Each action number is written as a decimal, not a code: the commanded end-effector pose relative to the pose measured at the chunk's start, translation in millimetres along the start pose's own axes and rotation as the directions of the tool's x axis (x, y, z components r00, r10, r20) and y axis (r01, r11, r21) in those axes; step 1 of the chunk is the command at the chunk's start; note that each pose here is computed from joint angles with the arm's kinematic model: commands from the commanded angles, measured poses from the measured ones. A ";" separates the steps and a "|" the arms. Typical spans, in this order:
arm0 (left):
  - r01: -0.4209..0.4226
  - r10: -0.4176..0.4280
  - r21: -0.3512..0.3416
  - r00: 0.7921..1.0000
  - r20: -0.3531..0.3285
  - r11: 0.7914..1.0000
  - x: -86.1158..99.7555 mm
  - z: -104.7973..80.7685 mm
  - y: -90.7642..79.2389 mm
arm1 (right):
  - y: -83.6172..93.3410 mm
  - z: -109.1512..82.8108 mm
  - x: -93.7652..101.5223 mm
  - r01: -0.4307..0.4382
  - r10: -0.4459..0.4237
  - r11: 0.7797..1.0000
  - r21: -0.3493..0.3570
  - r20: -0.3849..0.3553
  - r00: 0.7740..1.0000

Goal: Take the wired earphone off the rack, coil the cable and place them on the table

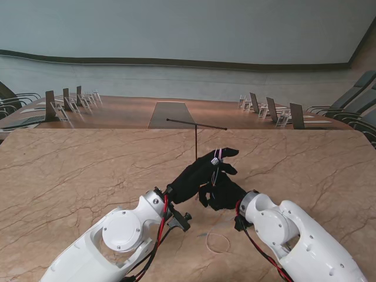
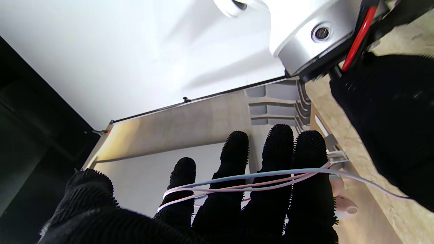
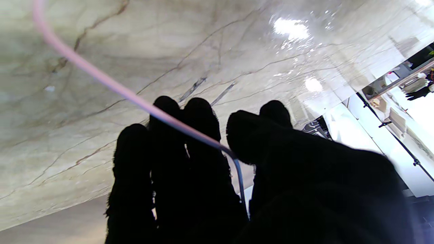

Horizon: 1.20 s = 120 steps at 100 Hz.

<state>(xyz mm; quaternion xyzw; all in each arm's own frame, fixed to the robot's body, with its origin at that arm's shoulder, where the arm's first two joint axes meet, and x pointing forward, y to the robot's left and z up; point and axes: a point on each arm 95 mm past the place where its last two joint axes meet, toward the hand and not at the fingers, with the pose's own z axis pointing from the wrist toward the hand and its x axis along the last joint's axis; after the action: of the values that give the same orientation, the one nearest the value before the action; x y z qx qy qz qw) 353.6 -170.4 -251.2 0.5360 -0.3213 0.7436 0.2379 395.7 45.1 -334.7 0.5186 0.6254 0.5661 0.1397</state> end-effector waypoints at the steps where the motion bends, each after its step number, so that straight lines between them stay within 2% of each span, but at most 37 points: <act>1: 0.016 -0.016 -0.011 1.000 0.006 1.000 0.0 -2.6 5.8 | 7.6 2.1 -4.9 0.007 -0.006 1.000 -0.021 0.018 1.000; 25: 0.033 -0.033 -0.020 0.999 0.029 0.999 -6.6 -9.7 12.3 | 28.0 3.3 -24.0 0.038 -0.031 0.996 -0.084 0.078 0.996; 45: 0.040 -0.039 -0.026 0.998 0.054 0.999 -12.9 -15.6 17.2 | 47.8 -1.8 -32.3 0.055 -0.041 0.989 -0.135 0.106 0.994; 80: 0.035 -0.032 -0.031 0.996 0.079 0.999 -18.6 -20.2 14.2 | 82.9 -13.9 -34.4 0.094 -0.071 0.964 -0.247 0.098 0.993; 96: 0.032 -0.030 -0.031 0.996 0.088 0.999 -20.7 -21.4 13.1 | 85.8 -18.2 -31.2 0.093 -0.073 0.955 -0.282 0.081 0.994; 109: 0.029 -0.026 -0.039 0.996 0.086 0.999 -19.2 -20.2 12.3 | 79.3 -22.4 -30.0 0.089 -0.069 0.955 -0.282 0.082 0.994; 120: 0.028 -0.025 -0.041 0.997 0.077 0.999 -17.0 -17.9 12.7 | 70.6 -27.5 -30.8 0.093 -0.074 0.963 -0.253 0.085 0.994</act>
<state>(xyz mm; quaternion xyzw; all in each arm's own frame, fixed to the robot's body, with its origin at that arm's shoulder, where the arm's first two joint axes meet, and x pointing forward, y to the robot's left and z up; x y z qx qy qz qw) 339.6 -163.9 -274.6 0.5635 -0.3385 0.7133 0.2430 431.0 -10.4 -270.0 0.4896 0.5515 0.6226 0.2616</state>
